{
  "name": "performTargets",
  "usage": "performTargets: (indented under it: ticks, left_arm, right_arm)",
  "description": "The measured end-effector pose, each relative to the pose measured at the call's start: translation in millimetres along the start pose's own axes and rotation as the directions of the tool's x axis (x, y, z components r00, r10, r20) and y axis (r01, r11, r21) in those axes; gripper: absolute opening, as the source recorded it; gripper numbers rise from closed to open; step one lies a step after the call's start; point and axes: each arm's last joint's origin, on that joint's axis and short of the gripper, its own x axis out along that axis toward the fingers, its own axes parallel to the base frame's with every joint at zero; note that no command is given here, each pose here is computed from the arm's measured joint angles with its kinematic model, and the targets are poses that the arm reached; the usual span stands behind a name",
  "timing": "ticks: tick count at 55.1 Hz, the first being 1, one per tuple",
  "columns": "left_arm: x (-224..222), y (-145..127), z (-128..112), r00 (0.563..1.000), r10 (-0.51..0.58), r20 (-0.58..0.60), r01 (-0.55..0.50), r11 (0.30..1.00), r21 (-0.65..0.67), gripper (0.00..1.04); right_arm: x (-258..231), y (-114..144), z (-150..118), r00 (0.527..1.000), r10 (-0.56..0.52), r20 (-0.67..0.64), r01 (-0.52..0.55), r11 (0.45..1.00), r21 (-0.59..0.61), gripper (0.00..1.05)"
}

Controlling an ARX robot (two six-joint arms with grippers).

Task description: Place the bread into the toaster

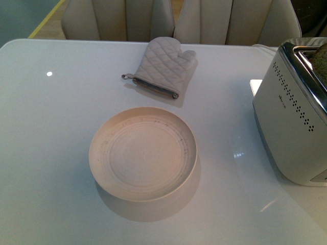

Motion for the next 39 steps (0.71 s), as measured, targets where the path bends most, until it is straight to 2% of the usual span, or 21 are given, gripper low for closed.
performTargets:
  ticks: [5, 39]
  left_arm:
    - [0, 0, 0, 1.000, 0.000, 0.000, 0.000, 1.000, 0.000, 0.97]
    - [0, 0, 0, 1.000, 0.000, 0.000, 0.000, 1.000, 0.000, 0.97]
  right_arm:
    - [-6, 0, -9, 1.000, 0.000, -0.003, 0.000, 1.000, -0.002, 0.02]
    - [-36, 0, -40, 1.000, 0.000, 0.003, 0.000, 1.000, -0.003, 0.02]
